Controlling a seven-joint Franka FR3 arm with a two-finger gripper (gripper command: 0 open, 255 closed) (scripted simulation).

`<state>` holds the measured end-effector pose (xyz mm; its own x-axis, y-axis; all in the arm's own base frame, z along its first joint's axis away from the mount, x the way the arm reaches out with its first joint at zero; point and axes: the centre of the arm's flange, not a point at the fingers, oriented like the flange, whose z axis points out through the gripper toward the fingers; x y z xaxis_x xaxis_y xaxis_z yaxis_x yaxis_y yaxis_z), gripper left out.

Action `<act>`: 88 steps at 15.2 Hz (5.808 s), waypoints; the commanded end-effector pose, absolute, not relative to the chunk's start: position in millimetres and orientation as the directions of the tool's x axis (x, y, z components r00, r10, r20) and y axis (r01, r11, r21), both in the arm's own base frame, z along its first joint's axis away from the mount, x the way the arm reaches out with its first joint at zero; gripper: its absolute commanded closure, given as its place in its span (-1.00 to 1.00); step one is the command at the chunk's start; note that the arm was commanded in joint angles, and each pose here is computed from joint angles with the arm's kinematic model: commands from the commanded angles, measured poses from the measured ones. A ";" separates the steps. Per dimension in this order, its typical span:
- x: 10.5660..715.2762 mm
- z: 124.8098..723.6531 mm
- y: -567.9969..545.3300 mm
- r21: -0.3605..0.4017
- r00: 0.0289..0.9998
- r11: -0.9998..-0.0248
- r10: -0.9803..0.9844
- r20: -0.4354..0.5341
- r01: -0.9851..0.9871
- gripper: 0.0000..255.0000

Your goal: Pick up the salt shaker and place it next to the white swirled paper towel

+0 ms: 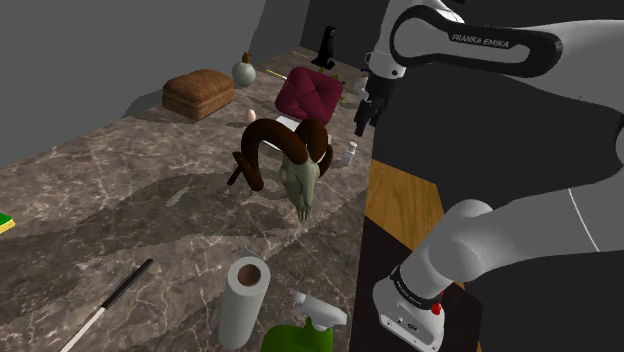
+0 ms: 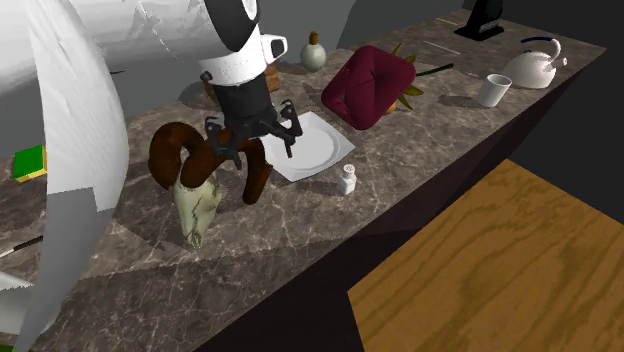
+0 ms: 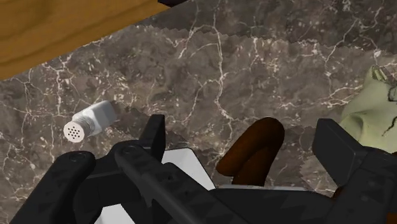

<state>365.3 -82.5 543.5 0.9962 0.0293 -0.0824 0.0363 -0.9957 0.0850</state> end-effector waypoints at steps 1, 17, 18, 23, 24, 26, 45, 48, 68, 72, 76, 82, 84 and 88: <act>380.9 525.9 -100.1 0.086 0.995 -0.996 0.024 -0.099 0.032 -1.00; 489.7 400.1 -248.7 0.086 0.973 -0.996 -0.023 -0.230 -0.003 -1.00; 495.7 391.8 -258.1 0.086 0.971 -0.996 -0.026 -0.238 -0.006 -1.00; 515.0 356.6 -292.6 0.087 0.963 -0.996 -0.037 -0.267 -0.014 -1.00; 513.6 351.5 -293.0 0.087 0.963 -0.996 -0.037 -0.267 -0.014 -1.00; 510.8 341.3 -293.9 0.087 0.963 -0.996 -0.037 -0.267 -0.014 -1.00; 505.8 323.2 -295.4 0.087 0.963 -0.996 -0.037 -0.267 -0.014 1.00; 505.6 328.5 -295.4 0.087 0.963 -0.996 -0.037 -0.267 -0.014 1.00; 505.7 434.1 -295.4 0.087 0.963 -0.996 -0.037 -0.267 -0.014 1.00; 505.7 455.2 -295.4 0.087 0.963 -0.996 -0.037 -0.267 -0.014 1.00; 505.7 476.4 -295.4 0.087 0.963 -0.996 -0.037 -0.267 -0.014 1.00; 505.7 508.1 -295.4 0.087 0.963 -0.996 -0.037 -0.267 -0.014 1.00; 505.7 518.6 -295.4 0.087 0.963 -0.996 -0.037 -0.267 -0.014 1.00; 505.7 539.7 -295.4 0.087 0.963 -0.996 -0.037 -0.267 -0.014 1.00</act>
